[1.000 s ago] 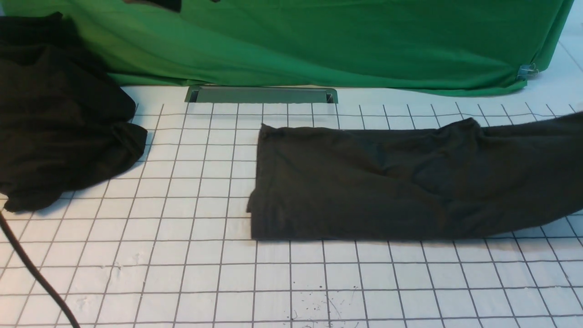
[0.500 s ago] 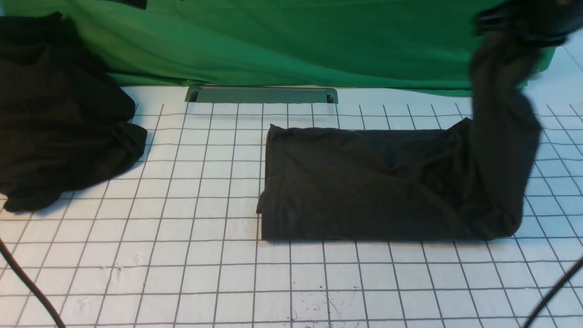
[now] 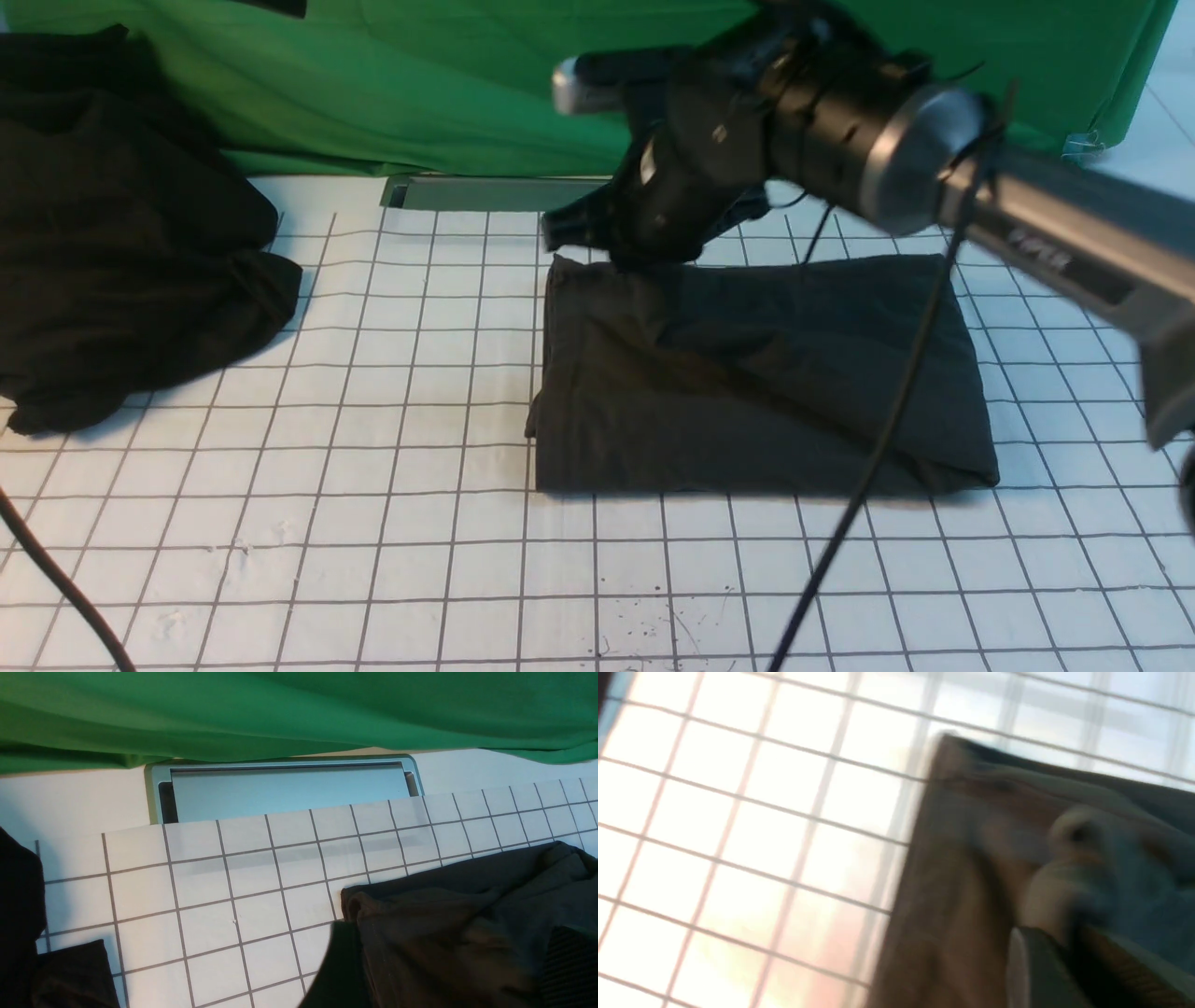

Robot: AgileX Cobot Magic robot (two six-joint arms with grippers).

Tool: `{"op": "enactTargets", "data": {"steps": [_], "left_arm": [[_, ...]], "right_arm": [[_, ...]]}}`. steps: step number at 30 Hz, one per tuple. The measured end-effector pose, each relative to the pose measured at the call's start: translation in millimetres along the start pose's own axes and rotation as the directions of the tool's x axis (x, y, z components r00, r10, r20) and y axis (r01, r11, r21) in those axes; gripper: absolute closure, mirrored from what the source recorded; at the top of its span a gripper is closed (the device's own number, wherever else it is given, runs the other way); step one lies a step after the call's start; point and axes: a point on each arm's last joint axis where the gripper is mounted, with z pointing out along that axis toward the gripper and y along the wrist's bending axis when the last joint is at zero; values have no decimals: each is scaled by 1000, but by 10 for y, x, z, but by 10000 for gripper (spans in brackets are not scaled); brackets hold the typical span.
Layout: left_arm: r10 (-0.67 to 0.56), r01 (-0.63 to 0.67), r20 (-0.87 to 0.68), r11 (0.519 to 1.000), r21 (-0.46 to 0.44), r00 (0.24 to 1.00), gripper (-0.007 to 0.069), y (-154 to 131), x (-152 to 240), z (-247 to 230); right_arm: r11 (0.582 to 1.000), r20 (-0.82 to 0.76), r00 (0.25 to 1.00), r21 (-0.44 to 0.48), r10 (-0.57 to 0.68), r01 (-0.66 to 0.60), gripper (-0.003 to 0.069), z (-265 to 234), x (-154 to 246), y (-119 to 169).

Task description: Fold a long-sleeved shirt over a white checkered tablecloth.

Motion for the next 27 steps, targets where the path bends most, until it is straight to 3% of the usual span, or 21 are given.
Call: {"op": "enactTargets", "data": {"steps": [2, 5, 8, 11, 16, 18, 20, 22, 27], "left_arm": [[0, 0, 0, 1000, 0, 1000, 109, 0, 0, 0], [0, 0, 0, 1000, 0, 1000, 109, 0, 0, 0], [1, -1, 0, 1000, -3, 1000, 109, 3, 0, 0], [1, -1, 0, 1000, -4, 1000, 109, 3, 0, 0], [-8, 8, -2, 1000, 16, 1000, 115, -10, 10, 11], [-24, 25, -22, 999, 36, 999, 144, -22, 49, 23], [-51, 54, -79, 998, 37, 996, 211, 2, 180, 75], [-79, 84, -145, 996, 30, 986, 285, 28, 348, 116], [-85, 99, -334, 995, 24, 939, 517, 59, 903, 225]], "right_arm": [[1000, -4, 1000, -5, 3, -3, 470, 79, 38, 33], [1000, -39, 999, 6, 18, -18, 271, 208, 120, 48], [1000, -74, 997, 26, 8, -6, 135, 153, 124, 45], [995, -112, 990, 43, -80, 85, 100, -137, 25, 41], [976, -118, 972, 53, -202, 209, 247, -912, -236, -120], [973, -68, 973, 59, -219, 223, 371, -1274, -334, -251], [973, -27, 976, 75, -216, 217, 505, -1650, -352, -433], [975, -25, 979, 90, -202, 203, 563, -1846, -289, -563], [976, -127, 980, 138, -151, 169, 603, -2102, 149, -955]]}}
